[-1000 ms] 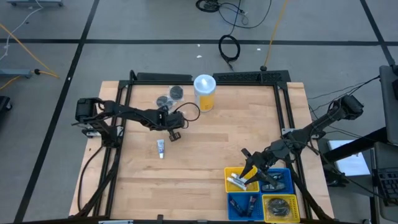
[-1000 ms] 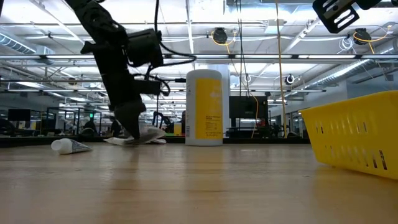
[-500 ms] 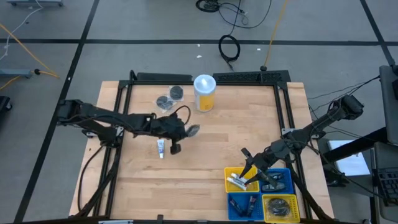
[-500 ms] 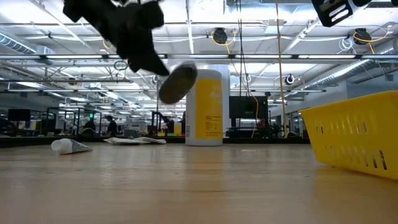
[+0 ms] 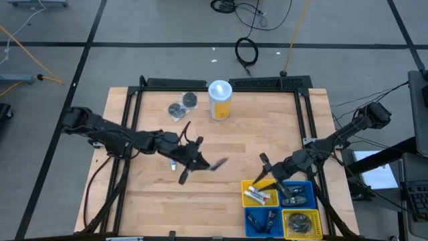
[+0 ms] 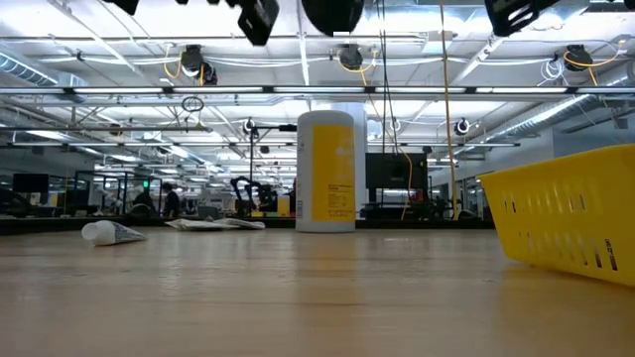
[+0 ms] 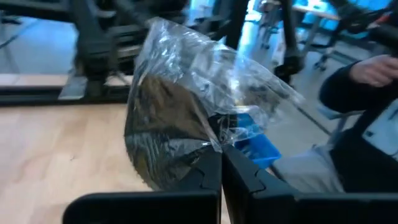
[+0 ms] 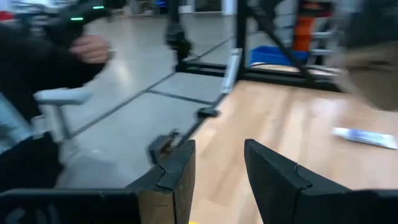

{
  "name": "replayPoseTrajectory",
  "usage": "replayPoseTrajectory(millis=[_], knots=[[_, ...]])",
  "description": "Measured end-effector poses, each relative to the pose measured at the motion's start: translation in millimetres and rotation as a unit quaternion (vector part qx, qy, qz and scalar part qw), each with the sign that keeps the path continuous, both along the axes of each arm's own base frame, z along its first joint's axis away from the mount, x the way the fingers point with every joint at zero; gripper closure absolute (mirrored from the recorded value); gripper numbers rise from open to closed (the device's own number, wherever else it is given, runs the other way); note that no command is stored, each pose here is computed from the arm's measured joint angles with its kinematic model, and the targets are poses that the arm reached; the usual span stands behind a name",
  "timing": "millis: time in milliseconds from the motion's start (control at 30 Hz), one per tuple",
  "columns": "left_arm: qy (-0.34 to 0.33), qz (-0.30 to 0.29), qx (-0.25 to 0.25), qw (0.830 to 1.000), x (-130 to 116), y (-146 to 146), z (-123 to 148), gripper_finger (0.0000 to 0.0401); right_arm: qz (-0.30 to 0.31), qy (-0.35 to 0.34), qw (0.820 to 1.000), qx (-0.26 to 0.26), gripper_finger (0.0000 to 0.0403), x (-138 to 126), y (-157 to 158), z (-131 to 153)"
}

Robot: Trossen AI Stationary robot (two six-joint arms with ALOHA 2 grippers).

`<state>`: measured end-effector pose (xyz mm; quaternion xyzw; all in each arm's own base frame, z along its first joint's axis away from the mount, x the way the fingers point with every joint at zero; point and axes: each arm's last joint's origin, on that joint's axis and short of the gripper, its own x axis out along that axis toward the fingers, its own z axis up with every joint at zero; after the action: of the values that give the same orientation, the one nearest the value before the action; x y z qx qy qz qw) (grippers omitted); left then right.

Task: Pick & Place Travel size toiletries
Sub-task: Put the hairbrush into the bottom yellow basket

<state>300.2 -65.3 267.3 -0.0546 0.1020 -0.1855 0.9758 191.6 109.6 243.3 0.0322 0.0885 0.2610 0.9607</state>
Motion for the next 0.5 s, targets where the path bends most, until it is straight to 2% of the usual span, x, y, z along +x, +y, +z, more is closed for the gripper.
replayPoseTrajectory(millis=[100,267,500], knots=[[-0.025,-0.016,0.000,1.000,3.7,-9.7,-1.0,0.0401,-0.035,-0.008,0.999,-0.014,0.0273,1.0,-1.9,0.0],[-0.069,-0.043,0.011,0.997,9.7,-23.2,-4.0,0.0401,-0.045,-0.032,0.998,-0.040,0.0273,1.7,-2.6,1.8],[-0.111,-0.050,0.013,0.992,22.8,-30.4,-16.1,0.0401,-0.079,-0.053,0.995,-0.036,0.0273,4.3,-6.6,6.2]])
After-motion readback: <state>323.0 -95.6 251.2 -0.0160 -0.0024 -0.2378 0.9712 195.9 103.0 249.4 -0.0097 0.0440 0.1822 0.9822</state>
